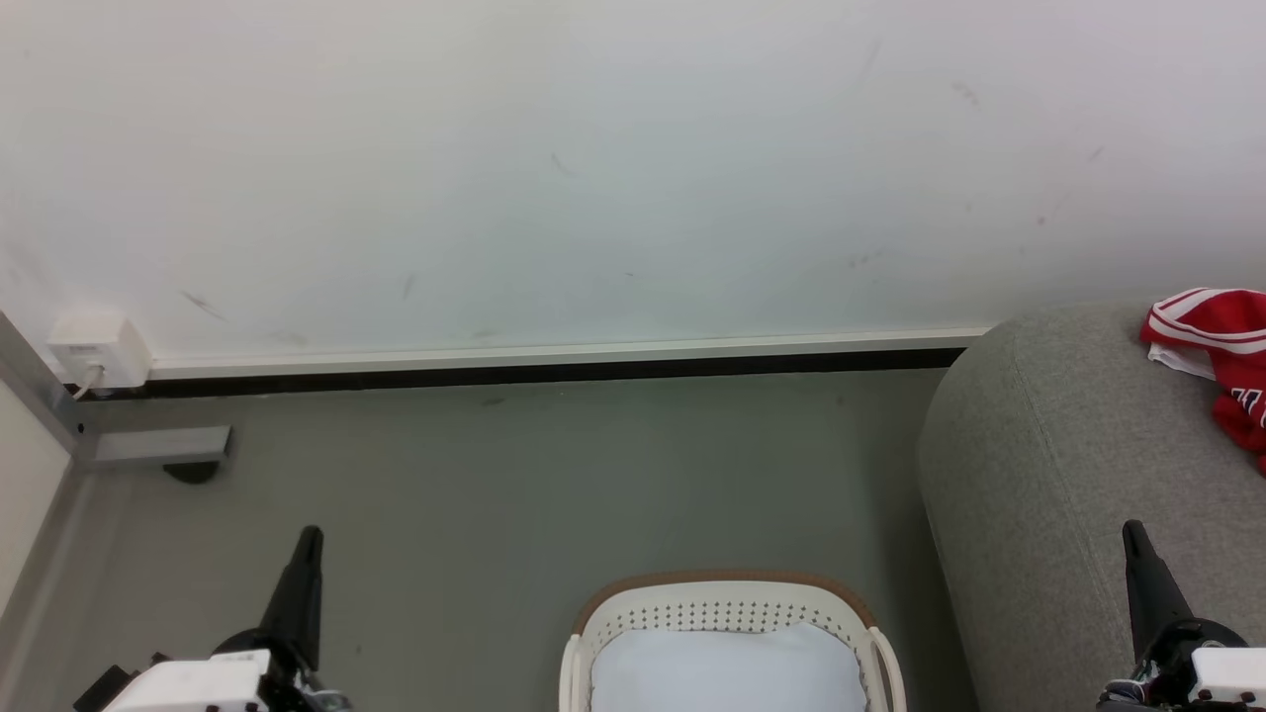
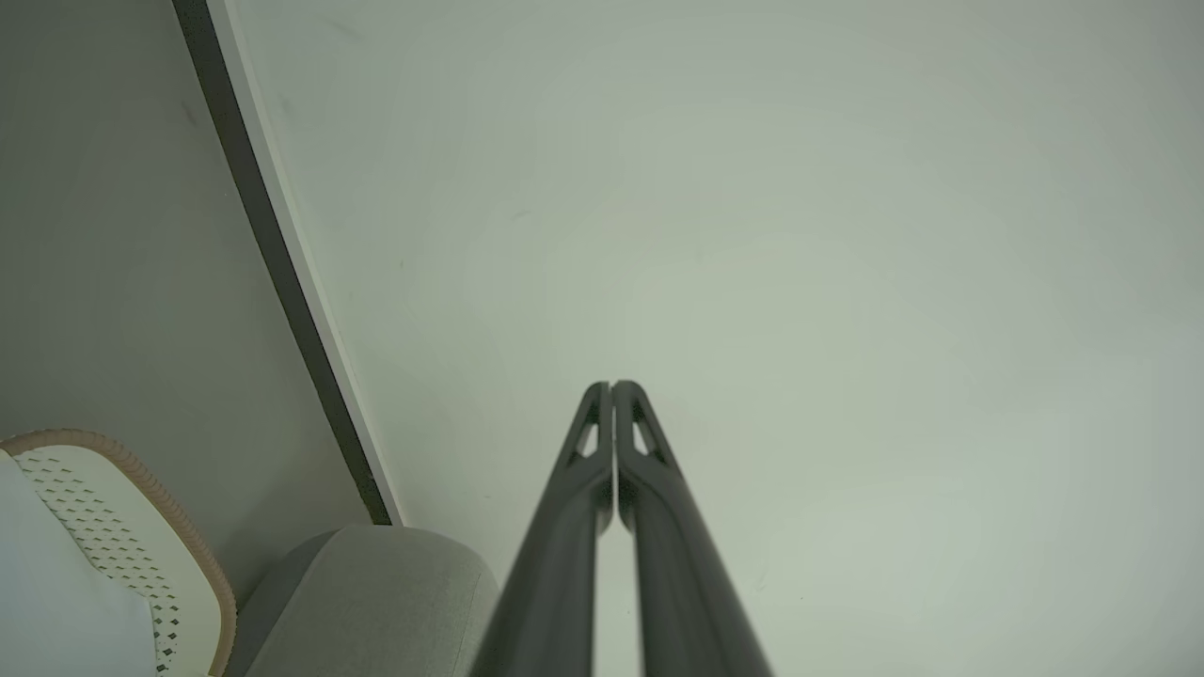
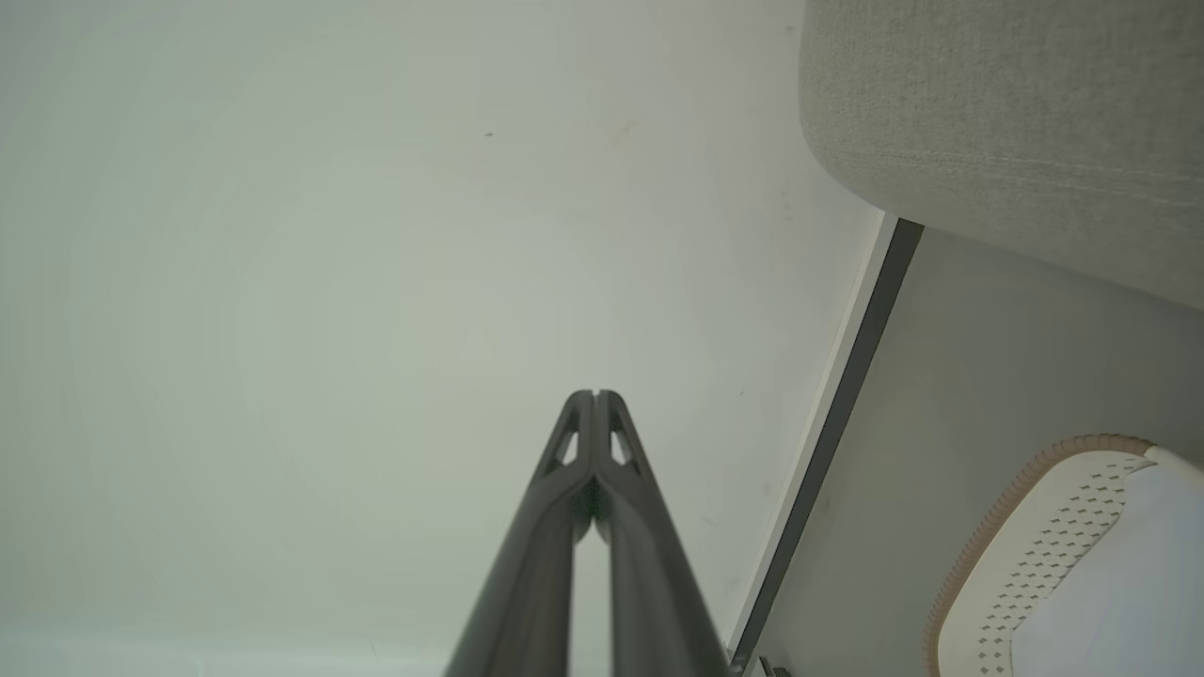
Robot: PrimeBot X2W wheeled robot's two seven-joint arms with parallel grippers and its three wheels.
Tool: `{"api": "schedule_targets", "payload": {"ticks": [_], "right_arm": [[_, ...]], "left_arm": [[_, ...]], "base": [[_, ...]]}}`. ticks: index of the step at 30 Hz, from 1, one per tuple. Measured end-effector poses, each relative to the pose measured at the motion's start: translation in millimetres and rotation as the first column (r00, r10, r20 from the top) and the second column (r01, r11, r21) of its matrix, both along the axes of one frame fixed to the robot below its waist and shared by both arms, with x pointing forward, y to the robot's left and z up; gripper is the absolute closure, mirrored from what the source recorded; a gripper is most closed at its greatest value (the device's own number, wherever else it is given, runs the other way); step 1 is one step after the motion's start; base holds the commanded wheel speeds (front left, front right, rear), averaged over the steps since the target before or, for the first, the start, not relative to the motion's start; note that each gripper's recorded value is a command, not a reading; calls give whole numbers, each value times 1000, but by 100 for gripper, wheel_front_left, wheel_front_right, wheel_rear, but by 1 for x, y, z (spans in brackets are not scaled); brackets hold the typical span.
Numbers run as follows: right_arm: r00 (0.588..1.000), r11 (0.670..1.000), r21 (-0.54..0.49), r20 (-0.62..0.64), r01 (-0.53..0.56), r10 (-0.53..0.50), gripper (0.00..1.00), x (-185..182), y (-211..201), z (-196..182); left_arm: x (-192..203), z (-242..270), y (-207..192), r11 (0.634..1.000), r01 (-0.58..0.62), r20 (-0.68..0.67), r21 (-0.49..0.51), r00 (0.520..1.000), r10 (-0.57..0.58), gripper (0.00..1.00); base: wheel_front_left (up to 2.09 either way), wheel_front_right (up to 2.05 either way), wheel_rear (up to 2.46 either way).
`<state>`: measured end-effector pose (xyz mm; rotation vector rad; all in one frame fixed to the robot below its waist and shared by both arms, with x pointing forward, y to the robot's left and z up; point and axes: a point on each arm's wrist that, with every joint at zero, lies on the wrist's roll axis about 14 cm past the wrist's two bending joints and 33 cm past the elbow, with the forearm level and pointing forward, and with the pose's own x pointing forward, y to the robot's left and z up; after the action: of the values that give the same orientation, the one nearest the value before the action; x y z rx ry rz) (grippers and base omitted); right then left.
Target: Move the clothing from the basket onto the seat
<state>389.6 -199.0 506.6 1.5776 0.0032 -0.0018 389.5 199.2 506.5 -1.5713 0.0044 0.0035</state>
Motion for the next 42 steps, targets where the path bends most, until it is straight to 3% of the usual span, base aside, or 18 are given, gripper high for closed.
{"api": "schedule_targets", "payload": {"ticks": [42], "right_arm": [[1000, 1000, 0, 0, 0, 0, 100, 0, 0, 0]], "left_arm": [[0, 0, 0, 1000, 0, 0, 0, 1000, 0, 100]], "base": [[0, 0, 0]]}}
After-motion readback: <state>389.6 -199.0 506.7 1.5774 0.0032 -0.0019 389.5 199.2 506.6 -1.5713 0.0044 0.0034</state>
